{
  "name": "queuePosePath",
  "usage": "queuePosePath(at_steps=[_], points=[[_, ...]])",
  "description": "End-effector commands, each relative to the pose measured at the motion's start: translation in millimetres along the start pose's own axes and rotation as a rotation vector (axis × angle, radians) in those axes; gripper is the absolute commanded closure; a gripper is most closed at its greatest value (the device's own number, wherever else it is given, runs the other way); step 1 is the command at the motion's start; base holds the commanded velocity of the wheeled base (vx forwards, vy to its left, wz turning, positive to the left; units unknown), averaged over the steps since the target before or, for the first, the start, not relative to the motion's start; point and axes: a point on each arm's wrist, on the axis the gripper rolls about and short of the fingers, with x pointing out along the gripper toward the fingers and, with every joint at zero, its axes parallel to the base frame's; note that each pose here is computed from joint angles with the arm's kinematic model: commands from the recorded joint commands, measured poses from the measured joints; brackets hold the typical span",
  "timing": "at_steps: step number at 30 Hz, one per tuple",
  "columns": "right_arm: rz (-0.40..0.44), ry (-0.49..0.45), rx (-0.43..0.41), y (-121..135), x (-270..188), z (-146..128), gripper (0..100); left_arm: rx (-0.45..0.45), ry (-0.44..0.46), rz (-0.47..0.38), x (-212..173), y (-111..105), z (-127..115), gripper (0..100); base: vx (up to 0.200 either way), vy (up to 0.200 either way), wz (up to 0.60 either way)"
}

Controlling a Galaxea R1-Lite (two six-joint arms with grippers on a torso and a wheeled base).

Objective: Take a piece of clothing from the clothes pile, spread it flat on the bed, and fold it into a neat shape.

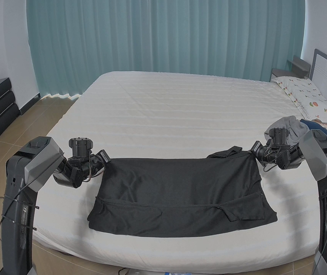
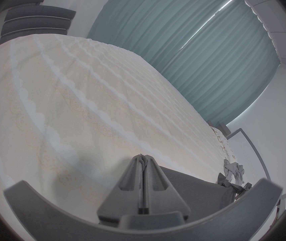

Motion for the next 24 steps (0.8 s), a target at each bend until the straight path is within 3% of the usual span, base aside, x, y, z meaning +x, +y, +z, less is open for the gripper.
queuePosePath(at_steps=[1,6,13,21,24], points=[[0.027,-0.031,-0.012,-3.9,-5.5,-6.1,100,0.008,-0.045,-0.024,-11.1,-7.9,13.1,100,0.000,0.000,0.00],[0.075,-0.063,-0.037,-2.8,-8.5,-8.7,100,0.001,-0.137,-0.061,-15.2,-5.7,18.5,100,0.000,0.000,0.00],[0.112,-0.106,-0.064,0.9,-10.3,-5.3,100,0.000,-0.135,-0.059,-16.5,-3.5,15.3,100,0.000,0.000,0.00],[0.108,-0.080,-0.095,-6.3,-12.8,-16.0,100,-0.004,-0.138,-0.052,-17.3,0.2,17.5,100,0.000,0.000,0.00],[0.147,-0.116,-0.108,-1.3,-17.5,-5.7,100,-0.004,-0.140,-0.052,-17.4,0.7,18.1,100,0.000,0.000,0.00]])
